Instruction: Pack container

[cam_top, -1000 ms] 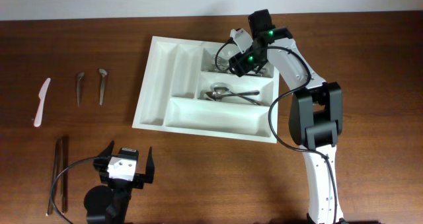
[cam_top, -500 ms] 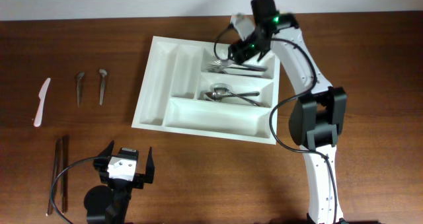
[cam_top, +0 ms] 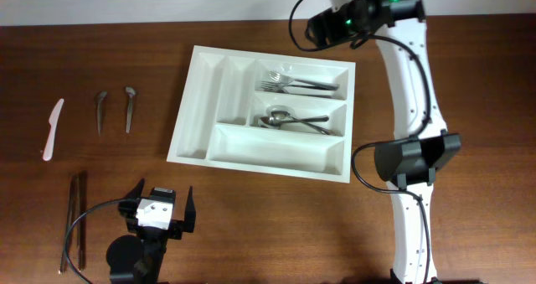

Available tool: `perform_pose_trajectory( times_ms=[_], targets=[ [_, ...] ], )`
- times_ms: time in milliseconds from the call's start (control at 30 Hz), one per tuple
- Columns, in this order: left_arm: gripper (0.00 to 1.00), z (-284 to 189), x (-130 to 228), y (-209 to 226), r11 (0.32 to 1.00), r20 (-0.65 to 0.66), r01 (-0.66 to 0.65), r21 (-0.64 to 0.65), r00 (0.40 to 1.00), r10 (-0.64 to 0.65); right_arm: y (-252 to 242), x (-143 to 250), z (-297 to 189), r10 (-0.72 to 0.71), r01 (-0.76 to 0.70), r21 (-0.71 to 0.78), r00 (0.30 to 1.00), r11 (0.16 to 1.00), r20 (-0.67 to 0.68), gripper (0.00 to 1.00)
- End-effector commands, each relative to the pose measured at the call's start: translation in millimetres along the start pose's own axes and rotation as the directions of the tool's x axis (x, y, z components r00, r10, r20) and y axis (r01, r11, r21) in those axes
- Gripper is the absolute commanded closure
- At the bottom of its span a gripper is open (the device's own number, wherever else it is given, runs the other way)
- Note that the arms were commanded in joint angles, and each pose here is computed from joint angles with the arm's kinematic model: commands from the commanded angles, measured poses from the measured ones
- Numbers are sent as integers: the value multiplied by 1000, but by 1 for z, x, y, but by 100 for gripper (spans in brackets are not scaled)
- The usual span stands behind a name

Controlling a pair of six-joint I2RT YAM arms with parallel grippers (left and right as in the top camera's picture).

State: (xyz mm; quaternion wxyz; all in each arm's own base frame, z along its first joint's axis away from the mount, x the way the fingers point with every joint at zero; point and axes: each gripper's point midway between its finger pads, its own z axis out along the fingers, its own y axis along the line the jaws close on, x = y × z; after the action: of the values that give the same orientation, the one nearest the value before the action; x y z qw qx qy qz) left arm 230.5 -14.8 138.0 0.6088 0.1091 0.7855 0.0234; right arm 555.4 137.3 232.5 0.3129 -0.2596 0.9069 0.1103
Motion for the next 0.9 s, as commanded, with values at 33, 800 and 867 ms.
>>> perform_pose_trajectory(
  times_ms=[33, 800, 867],
  targets=[
    [1, 0, 1, 2, 1000, 0, -12, -13, 1000, 12, -38, -8, -63, 11, -20, 231, 999, 973, 40, 1],
    [1, 0, 1, 2, 1000, 0, -12, -13, 1000, 12, -206, 144, -224, 568, -514, 578, 817, 635, 102, 1],
    [1, 0, 1, 2, 1000, 0, -12, -13, 1000, 12, -219, 160, -228, 600, -534, 593, 793, 603, 104, 1]
  ],
)
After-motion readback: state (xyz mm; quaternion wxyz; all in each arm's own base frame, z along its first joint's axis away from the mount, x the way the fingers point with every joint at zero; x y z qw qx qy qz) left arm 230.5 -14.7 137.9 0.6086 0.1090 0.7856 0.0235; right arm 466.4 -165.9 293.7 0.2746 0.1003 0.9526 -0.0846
